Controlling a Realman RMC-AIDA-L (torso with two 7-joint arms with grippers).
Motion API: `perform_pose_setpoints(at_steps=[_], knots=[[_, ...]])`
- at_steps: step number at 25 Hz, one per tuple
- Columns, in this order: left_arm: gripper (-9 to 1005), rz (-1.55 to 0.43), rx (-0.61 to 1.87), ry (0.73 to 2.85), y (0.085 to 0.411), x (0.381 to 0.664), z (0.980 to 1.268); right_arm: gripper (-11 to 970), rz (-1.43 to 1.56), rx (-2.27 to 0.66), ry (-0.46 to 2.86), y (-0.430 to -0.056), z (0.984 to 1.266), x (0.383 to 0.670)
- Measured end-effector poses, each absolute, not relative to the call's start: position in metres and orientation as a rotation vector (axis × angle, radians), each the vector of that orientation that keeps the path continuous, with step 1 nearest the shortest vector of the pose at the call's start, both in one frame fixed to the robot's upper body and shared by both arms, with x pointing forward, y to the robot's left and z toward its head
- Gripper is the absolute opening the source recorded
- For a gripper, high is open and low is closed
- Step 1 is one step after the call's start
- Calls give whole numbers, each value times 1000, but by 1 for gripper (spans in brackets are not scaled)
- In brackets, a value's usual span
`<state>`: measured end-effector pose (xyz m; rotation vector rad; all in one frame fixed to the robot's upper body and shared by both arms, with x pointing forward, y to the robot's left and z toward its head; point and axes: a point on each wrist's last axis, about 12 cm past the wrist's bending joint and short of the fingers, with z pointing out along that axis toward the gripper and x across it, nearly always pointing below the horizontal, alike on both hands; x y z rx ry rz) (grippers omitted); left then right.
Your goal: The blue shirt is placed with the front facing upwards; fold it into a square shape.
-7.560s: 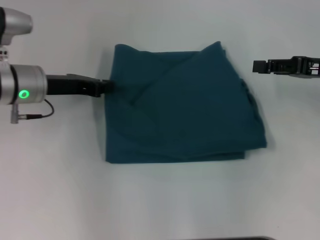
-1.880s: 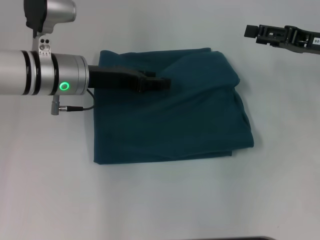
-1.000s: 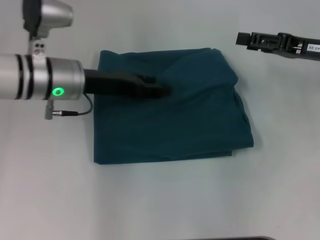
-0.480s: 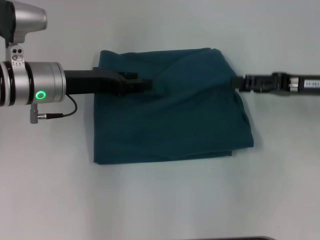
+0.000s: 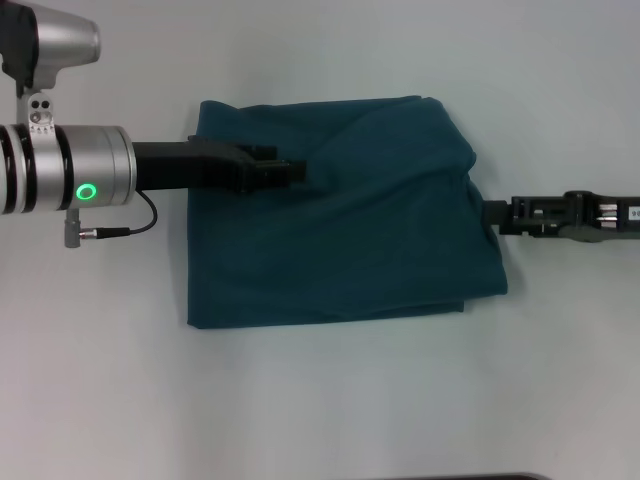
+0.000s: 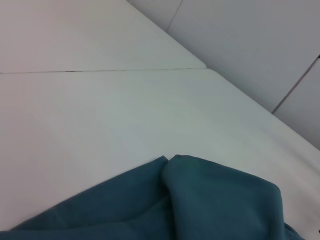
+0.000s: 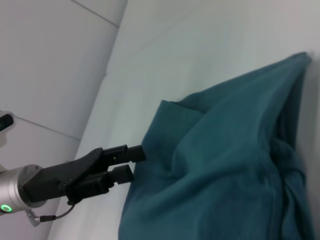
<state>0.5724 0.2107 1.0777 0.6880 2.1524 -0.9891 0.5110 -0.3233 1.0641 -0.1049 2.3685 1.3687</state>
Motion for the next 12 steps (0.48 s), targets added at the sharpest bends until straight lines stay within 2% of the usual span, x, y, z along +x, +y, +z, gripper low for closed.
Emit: perform_pose_setpoints(at_steps=[12], knots=[[541,-973,694,2152,208,575,1078,766,1375,-73,2402,-317,1054,509]])
